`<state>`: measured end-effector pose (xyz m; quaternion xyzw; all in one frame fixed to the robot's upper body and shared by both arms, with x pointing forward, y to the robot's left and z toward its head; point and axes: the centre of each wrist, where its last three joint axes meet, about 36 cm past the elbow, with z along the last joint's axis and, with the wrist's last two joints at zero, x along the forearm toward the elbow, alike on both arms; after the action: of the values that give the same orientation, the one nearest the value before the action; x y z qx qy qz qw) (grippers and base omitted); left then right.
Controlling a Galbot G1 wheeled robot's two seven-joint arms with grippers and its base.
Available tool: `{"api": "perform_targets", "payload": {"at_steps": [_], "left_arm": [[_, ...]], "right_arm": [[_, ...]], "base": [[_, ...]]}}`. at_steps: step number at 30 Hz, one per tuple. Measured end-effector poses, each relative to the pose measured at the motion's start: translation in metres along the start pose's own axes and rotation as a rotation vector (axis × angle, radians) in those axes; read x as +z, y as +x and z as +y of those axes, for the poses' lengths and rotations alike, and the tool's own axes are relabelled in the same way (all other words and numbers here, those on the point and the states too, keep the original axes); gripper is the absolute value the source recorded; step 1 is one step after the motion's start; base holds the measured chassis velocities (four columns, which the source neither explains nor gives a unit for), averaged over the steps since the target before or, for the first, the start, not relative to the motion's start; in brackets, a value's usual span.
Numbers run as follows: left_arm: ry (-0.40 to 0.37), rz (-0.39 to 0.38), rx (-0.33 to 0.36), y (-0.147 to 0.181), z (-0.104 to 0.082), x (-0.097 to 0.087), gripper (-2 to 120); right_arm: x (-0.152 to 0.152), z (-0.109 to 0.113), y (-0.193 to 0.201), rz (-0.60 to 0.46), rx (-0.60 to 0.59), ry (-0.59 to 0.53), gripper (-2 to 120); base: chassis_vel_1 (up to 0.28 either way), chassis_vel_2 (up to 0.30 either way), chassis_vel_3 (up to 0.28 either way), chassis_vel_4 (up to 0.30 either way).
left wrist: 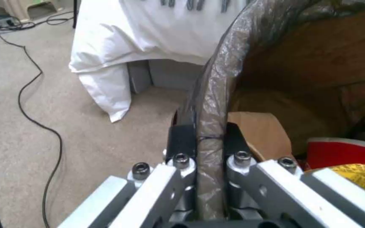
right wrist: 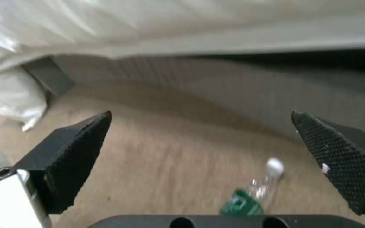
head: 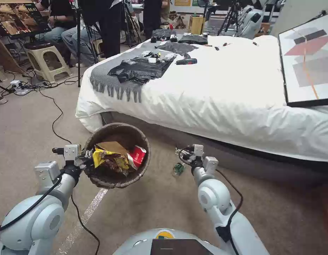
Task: Pick up the trash bin, then pick up the garbage from the floor and place it into the trash bin.
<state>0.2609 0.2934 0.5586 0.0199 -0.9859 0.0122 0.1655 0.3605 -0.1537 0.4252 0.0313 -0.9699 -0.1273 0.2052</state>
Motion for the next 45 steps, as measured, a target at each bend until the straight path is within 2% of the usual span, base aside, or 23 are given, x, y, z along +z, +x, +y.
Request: {"api": "perform_targets", "payload": {"at_steps": [10, 17, 31, 37, 45], "left_arm": [[0.002, -0.009, 0.006, -0.001, -0.001, -0.002, 2], [0.0, -0.011, 0.008, -0.001, -0.001, -0.002, 2], [0.0, -0.014, 0.012, -0.002, -0.003, -0.002, 2], [0.0, -0.014, 0.012, -0.002, -0.003, -0.002, 2], [0.001, -0.012, 0.012, -0.003, -0.003, -0.001, 2]], "right_arm": [[0.012, -0.004, -0.046, 0.142, 0.084, -0.075, 100], [0.031, -0.014, -0.079, 0.213, 0.138, -0.076, 100], [0.068, -0.026, -0.14, 0.261, 0.212, -0.035, 100], [0.074, -0.027, -0.164, 0.28, 0.231, -0.029, 100], [0.081, -0.026, -0.186, 0.351, 0.257, -0.106, 100]], "base": [[0.0, 0.0, 0.0, 0.0], [0.0, 0.0, 0.0, 0.0], [0.0, 0.0, 0.0, 0.0], [0.0, 0.0, 0.0, 0.0], [0.0, 0.0, 0.0, 0.0]]}}
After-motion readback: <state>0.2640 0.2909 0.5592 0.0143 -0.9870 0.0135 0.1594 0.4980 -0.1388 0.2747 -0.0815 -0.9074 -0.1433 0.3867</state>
